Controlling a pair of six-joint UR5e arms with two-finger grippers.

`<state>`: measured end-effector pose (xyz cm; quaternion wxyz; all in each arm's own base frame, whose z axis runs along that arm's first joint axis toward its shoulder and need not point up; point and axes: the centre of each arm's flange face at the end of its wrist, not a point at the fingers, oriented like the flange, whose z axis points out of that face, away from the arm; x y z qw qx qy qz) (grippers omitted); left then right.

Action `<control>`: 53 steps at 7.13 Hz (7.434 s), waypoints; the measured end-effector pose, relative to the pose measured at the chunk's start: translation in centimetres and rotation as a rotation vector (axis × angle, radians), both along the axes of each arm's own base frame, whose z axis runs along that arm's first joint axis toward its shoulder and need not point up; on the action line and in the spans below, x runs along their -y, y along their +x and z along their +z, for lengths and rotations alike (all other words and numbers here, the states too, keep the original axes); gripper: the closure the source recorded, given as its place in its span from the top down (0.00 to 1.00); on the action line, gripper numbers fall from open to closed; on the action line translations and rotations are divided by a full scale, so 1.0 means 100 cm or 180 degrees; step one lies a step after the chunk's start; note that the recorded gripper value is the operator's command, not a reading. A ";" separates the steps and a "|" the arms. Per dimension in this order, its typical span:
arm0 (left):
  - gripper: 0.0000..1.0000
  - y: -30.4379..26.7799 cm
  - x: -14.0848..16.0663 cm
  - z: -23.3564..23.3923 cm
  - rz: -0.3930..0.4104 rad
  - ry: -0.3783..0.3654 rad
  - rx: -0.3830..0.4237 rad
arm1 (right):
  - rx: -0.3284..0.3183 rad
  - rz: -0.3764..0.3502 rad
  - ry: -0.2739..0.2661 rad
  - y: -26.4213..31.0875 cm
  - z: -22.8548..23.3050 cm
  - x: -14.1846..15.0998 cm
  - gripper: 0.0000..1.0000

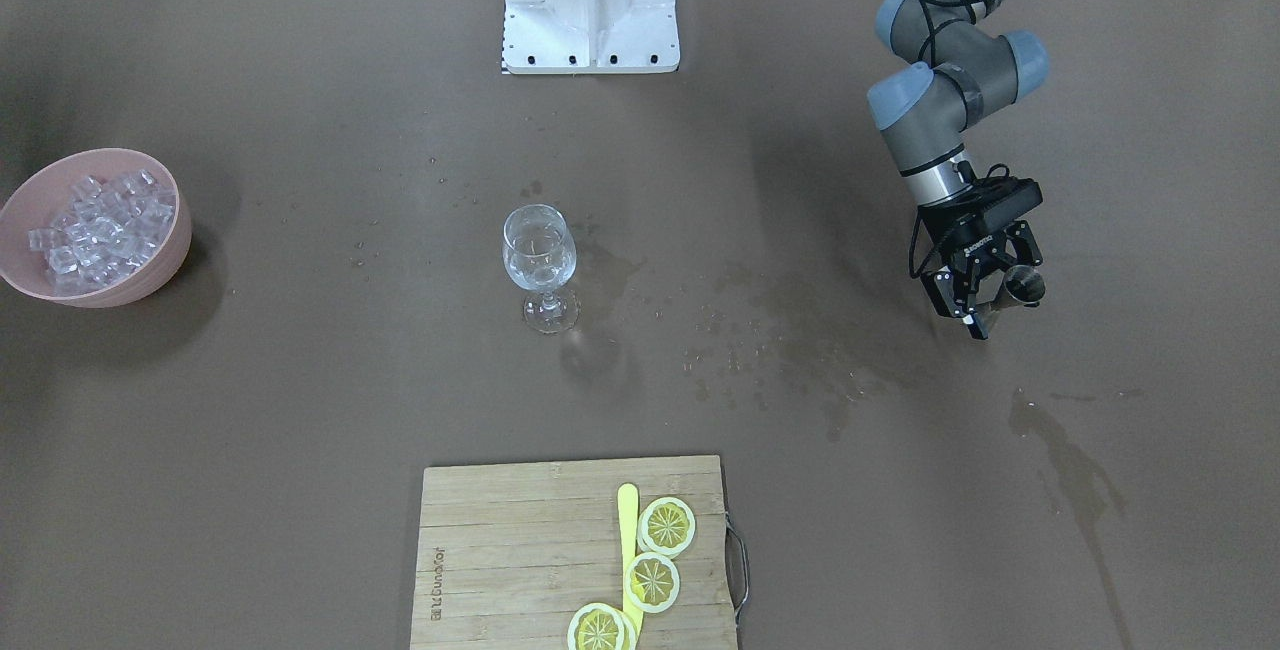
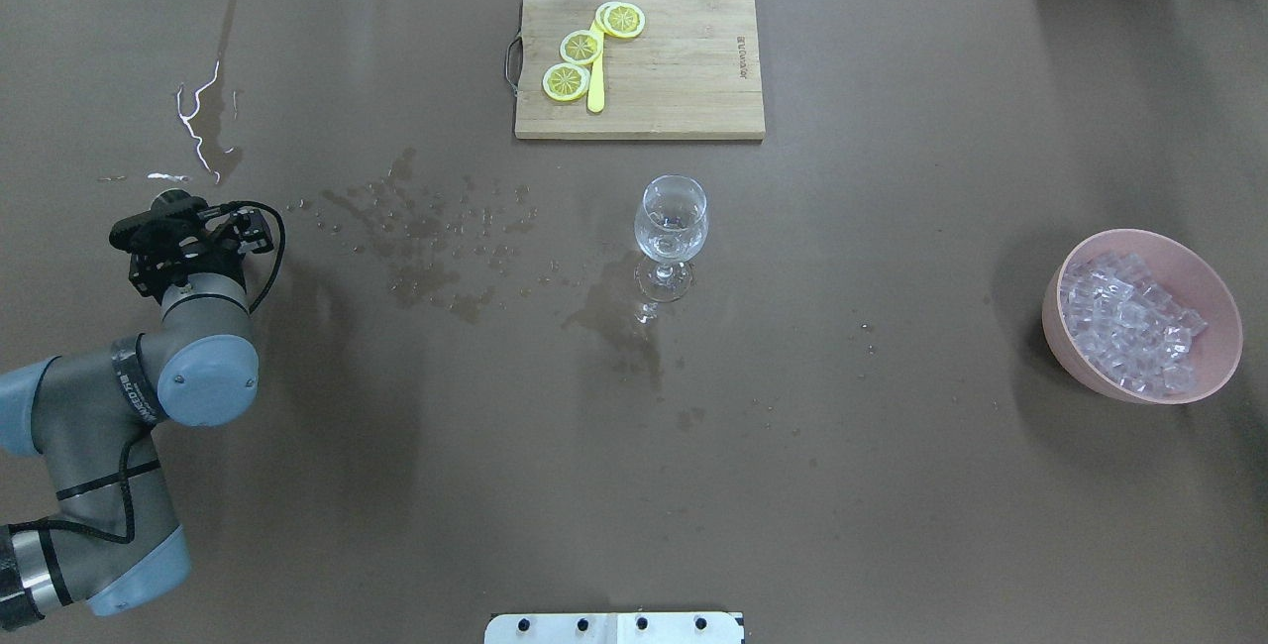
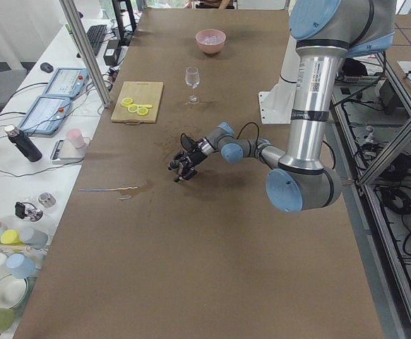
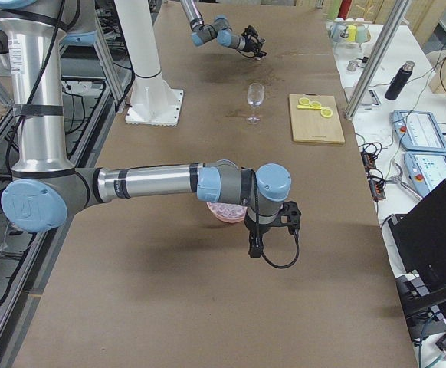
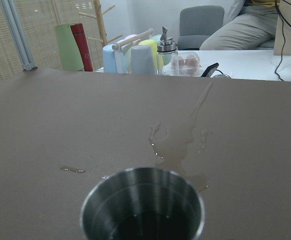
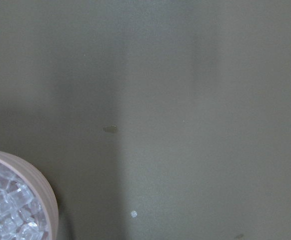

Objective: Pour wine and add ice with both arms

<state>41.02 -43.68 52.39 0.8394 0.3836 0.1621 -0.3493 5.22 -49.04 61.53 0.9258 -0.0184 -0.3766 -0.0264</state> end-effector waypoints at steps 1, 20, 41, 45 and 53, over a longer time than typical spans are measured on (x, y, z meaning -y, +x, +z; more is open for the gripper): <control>0.24 -0.001 0.000 0.001 0.0014 -0.0004 0.0017 | -0.0001 -0.0003 -0.0004 -0.001 0.000 0.000 1.00; 0.00 0.022 -0.042 -0.386 0.3049 0.1011 -0.0749 | 0.0090 -0.0034 -0.0088 -0.012 0.006 0.002 1.00; 0.00 0.109 -0.006 -0.525 0.4068 -0.0520 0.0372 | 0.0163 -0.0038 -0.0018 -0.014 -0.004 0.008 1.00; 0.00 0.104 -0.008 -0.533 0.4282 -0.0821 0.0772 | 0.0165 -0.0038 0.0026 -0.014 -0.012 0.008 1.00; 0.00 0.125 0.011 -0.551 0.4433 -0.1263 0.1339 | 0.0165 -0.0033 0.0025 -0.014 -0.012 0.007 1.00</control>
